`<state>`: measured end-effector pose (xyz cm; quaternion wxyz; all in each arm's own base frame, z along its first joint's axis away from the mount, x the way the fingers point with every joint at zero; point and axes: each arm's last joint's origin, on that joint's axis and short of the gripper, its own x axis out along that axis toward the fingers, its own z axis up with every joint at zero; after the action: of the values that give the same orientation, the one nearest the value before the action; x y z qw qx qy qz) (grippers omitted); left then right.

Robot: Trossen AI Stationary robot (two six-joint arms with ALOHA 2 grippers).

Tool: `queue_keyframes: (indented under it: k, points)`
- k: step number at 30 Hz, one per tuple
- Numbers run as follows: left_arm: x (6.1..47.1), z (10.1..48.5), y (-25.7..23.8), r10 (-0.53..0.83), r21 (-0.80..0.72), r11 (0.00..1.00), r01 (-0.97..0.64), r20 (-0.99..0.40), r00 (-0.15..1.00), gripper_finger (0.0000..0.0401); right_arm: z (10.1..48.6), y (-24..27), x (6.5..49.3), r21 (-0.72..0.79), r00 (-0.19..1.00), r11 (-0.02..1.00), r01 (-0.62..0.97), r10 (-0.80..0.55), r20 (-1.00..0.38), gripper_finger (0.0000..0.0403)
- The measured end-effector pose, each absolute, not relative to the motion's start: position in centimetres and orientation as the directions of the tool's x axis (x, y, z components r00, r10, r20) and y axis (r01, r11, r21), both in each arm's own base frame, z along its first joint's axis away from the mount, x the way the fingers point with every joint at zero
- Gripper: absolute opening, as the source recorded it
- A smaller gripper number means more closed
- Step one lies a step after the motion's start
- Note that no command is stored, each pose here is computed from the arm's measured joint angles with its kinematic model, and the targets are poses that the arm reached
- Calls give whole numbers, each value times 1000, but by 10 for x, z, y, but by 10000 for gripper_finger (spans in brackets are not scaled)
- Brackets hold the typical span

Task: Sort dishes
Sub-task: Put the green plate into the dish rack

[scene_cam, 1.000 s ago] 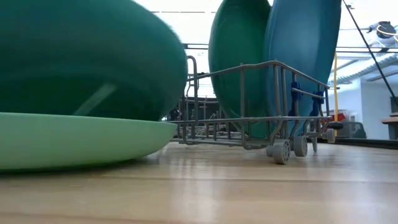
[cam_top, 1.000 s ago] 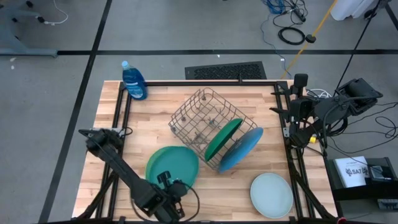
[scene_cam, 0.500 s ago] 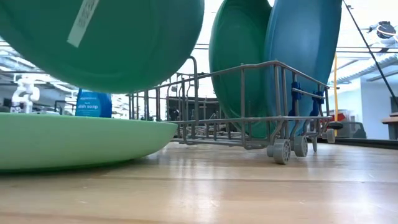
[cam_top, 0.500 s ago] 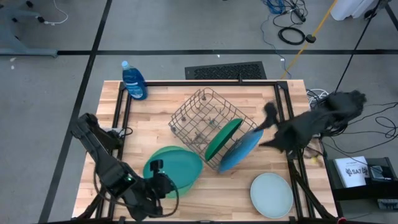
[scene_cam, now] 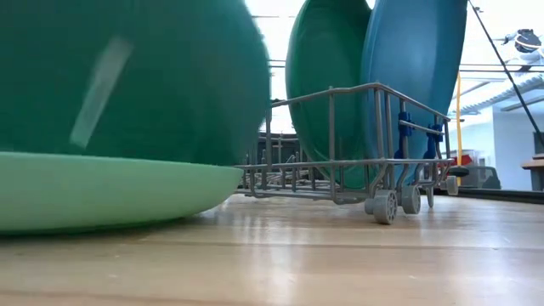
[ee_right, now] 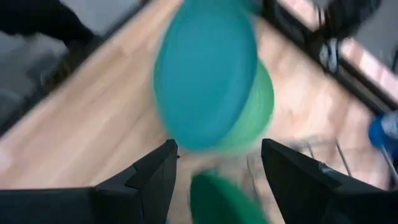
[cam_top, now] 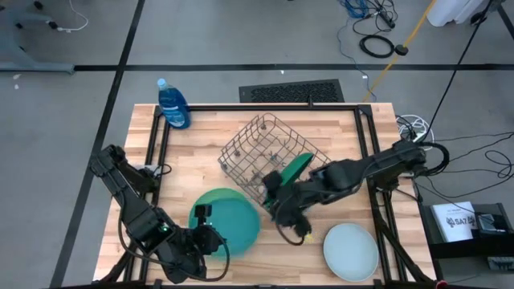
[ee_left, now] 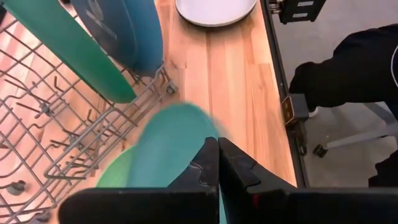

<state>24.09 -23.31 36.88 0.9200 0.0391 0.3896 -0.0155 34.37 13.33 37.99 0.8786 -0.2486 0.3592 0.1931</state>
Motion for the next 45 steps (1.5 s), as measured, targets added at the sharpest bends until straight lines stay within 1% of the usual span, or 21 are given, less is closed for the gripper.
queue_keyframes:
  k: [3,5,8,10,12,15,17,20,23,27,29,32,35,42,45]
  points:
    - [240,368,-234,-14,51,996,74,-726,687,2,376,143,361,-273,707,793,-544,259,-658,226]
    - [237,368,-236,-26,50,994,93,-735,677,2,371,148,370,-262,713,788,-558,294,-636,226]
    - [236,367,-236,-21,42,996,77,-738,675,1,353,152,382,-251,690,788,-563,281,-667,226]
    - [238,365,-237,5,28,999,24,-735,678,1,339,155,388,-227,662,794,-563,270,-699,226]
    - [243,356,-240,22,33,999,5,-756,654,0,326,160,393,-204,633,799,-565,261,-729,226]
    - [252,331,-246,13,39,998,40,-852,524,16,301,172,404,-186,595,791,-583,260,-760,226]
    - [256,314,-250,26,54,997,53,-902,431,39,282,180,413,-180,576,784,-594,259,-775,226]
    - [264,287,-260,67,91,994,55,-936,345,81,259,187,422,-172,561,789,-591,248,-790,226]
    - [271,259,-273,69,93,992,84,-965,252,116,246,191,430,-154,565,811,-565,243,-789,226]
    - [278,226,-287,53,74,989,131,-986,156,131,241,195,434,-123,583,836,-534,259,-770,226]
    - [279,219,-292,47,69,988,136,-986,159,132,242,198,434,-120,591,837,-534,269,-760,226]
    - [280,221,-298,6,35,990,137,-979,204,132,243,204,433,-124,600,827,-548,286,-747,226]
    - [280,217,-301,-3,22,994,104,-973,231,132,245,209,432,-129,611,821,-556,299,-733,226]
    - [272,187,-292,56,64,997,41,-982,181,132,247,214,432,-118,632,833,-541,309,-711,226]
    - [271,182,-291,58,66,997,42,-984,171,132,248,219,431,-124,643,831,-542,315,-699,226]
